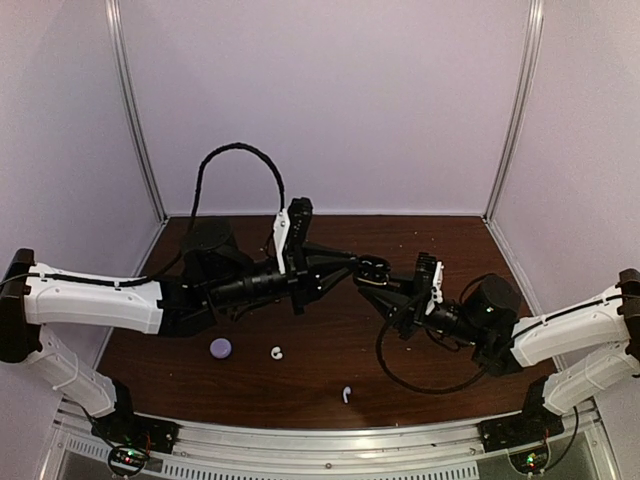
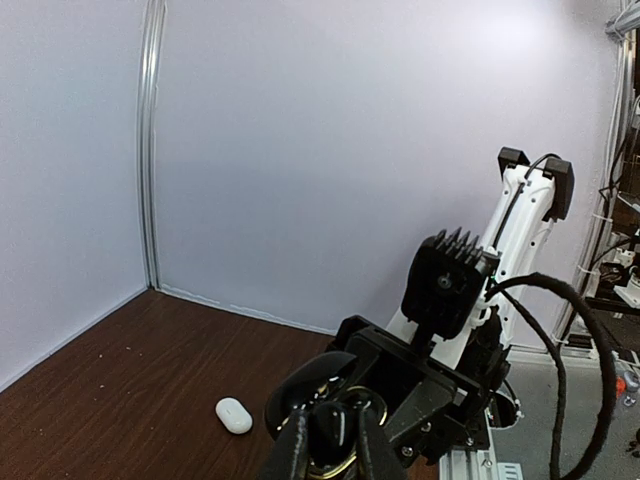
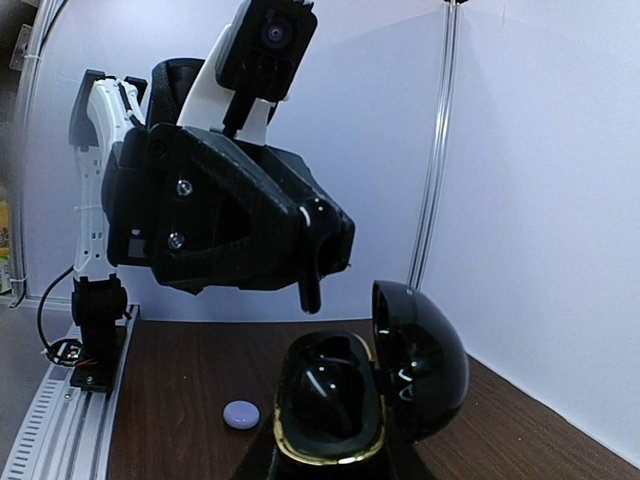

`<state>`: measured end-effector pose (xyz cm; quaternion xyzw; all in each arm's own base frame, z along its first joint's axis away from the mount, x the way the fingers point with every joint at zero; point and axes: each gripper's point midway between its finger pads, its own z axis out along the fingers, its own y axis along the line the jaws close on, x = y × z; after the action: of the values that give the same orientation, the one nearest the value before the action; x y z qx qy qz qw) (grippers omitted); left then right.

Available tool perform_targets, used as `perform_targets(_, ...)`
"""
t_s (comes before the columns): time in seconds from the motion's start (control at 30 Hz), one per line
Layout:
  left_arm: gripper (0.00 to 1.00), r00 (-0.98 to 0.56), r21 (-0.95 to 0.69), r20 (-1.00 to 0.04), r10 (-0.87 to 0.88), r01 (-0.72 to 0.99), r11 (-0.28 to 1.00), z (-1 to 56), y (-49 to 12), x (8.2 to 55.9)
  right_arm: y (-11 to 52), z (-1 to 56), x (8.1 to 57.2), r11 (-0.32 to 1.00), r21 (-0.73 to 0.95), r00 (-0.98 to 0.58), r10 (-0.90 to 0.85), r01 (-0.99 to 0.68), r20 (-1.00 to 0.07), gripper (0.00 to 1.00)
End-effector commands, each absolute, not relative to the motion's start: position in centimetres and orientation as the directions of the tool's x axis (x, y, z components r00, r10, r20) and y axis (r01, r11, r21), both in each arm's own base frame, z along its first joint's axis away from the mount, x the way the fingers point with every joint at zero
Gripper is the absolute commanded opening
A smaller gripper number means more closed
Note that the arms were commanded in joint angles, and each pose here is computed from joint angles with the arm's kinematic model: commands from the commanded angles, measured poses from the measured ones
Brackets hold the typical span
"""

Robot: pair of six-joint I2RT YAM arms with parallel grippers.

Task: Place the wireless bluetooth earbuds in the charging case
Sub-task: Insert the left earbud into the left side groove of the charging case.

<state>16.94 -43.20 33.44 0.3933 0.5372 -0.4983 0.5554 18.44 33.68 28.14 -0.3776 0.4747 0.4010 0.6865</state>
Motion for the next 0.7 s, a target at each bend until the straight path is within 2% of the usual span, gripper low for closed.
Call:
perform_targets(0.0, 0.09, -0.054, -0.084, -0.982, -0.183, 0.983, 0.162, 35.3, -43.7, 16.4, 33.9, 30.4, 18.2, 0.404, -0.148, 0.264, 0.248, -0.903, -0.932, 0.0)
perform_targets(0.67, 0.1, -0.085, -0.112, -0.984, -0.155, 0.979, 0.173, 34.1, -44.3, 17.0, 33.4, 31.7, 17.5, 0.408, -0.163, 0.293, 0.28, -0.898, -0.914, 0.0)
